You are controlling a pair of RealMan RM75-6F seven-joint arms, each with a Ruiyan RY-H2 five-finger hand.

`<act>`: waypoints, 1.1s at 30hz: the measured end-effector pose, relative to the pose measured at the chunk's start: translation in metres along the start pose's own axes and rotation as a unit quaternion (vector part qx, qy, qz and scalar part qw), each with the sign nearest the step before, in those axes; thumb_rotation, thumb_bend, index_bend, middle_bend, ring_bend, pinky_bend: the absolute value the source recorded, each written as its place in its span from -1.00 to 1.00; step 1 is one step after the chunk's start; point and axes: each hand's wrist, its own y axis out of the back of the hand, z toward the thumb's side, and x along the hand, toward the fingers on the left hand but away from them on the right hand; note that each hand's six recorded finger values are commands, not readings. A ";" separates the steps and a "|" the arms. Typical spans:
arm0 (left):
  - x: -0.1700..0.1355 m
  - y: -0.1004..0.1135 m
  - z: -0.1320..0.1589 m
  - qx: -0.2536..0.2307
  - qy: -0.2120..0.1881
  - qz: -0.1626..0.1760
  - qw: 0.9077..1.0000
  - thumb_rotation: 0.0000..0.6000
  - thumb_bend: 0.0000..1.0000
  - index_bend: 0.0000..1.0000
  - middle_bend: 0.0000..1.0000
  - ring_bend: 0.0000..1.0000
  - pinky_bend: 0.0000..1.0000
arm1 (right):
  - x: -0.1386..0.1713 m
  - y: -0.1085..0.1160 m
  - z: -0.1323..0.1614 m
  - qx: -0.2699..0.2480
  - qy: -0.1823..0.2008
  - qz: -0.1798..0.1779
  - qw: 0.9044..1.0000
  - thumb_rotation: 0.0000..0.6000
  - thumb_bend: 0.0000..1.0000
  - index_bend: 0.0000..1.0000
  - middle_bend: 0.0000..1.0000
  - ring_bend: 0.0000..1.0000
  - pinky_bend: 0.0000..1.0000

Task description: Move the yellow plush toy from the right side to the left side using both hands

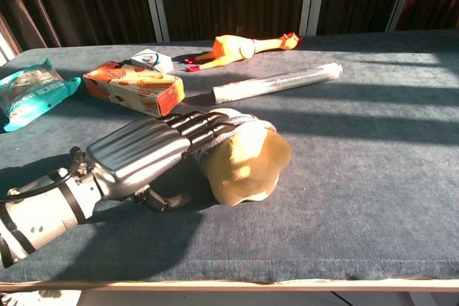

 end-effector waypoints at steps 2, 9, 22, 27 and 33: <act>0.004 -0.001 0.003 -0.014 0.005 0.012 1.000 1.00 -0.41 -1.00 -1.00 -1.00 -0.68 | 0.000 0.000 0.000 0.000 0.000 0.002 1.000 1.00 -0.85 -1.00 -1.00 -1.00 -1.00; 0.014 -0.002 0.012 -0.061 0.018 0.048 0.997 1.00 -0.41 -1.00 -1.00 -0.90 -0.66 | -0.001 0.000 -0.001 -0.004 -0.007 0.003 1.000 1.00 -0.85 -1.00 -1.00 -1.00 -1.00; 0.021 -0.023 0.006 -0.075 0.038 0.071 0.994 1.00 -0.38 -0.28 0.00 0.01 0.04 | 0.001 0.002 -0.003 -0.010 -0.009 0.005 1.000 1.00 -0.85 -1.00 -1.00 -1.00 -1.00; 0.019 -0.025 0.000 -0.084 0.045 0.090 0.991 1.00 -0.23 0.43 0.52 0.44 0.39 | 0.001 0.002 -0.003 -0.010 -0.010 0.006 1.000 1.00 -0.85 -1.00 -1.00 -1.00 -1.00; 0.012 -0.019 -0.016 -0.083 0.062 0.098 0.990 1.00 -0.18 0.51 0.60 0.53 0.48 | 0.000 0.000 -0.004 -0.007 -0.014 0.009 1.000 1.00 -0.85 -1.00 -1.00 -1.00 -1.00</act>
